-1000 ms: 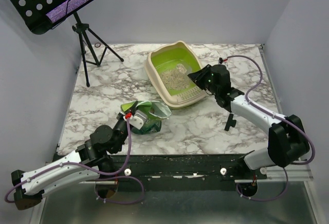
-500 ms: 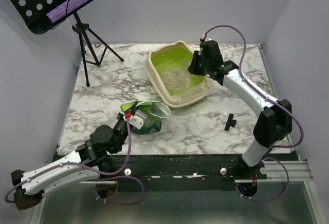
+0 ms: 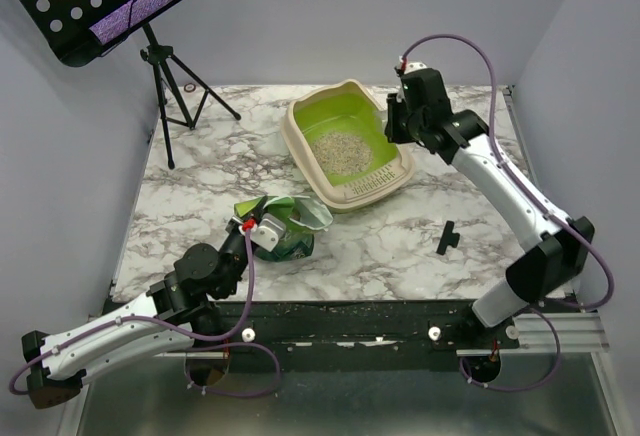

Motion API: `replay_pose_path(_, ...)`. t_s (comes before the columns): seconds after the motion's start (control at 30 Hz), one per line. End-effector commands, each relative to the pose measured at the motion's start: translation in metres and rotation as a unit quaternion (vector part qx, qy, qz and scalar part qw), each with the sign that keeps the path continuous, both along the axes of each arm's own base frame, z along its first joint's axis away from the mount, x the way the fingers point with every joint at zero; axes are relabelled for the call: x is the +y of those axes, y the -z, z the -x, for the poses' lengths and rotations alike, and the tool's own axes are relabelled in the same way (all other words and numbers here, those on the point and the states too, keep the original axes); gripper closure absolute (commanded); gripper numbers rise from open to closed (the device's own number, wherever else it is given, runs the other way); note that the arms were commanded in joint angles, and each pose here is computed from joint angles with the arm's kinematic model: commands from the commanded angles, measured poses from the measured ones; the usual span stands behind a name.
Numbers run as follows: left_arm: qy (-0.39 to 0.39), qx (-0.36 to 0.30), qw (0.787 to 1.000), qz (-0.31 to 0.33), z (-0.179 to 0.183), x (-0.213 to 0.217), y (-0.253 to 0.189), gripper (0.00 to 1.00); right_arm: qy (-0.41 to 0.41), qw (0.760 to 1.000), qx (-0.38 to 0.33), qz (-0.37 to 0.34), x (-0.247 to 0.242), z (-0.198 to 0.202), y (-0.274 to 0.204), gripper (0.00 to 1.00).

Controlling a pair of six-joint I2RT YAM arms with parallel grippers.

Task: Fill the litter box with clean litter

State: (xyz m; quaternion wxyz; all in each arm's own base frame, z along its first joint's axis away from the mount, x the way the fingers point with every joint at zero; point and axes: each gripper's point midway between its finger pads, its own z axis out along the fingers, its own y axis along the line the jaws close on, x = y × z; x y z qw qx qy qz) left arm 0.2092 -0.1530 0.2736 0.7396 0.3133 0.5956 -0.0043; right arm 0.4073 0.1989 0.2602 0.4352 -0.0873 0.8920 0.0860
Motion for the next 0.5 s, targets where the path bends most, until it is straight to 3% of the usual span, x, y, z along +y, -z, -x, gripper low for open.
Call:
replay_pose_path(0.0, -0.008, -0.025, 0.999, 0.048, 0.001, 0.006, -0.026, 1.0, 0.091, 0.991, -0.092, 0.022, -0.052, 0.012, -0.044, 1.0)
replay_pose_path(0.2, -0.002, -0.023, 0.999, 0.047, 0.002, 0.004, -0.026, 1.0, 0.199, 0.973, -0.114, 0.022, -0.105, 0.01, -0.024, 1.0)
replay_pose_path(0.47, 0.005, -0.024, 0.998, 0.053, 0.004, 0.004, -0.028, 1.0, 0.272, 0.96, -0.062, -0.001, -0.153, -0.01, 0.05, 1.0)
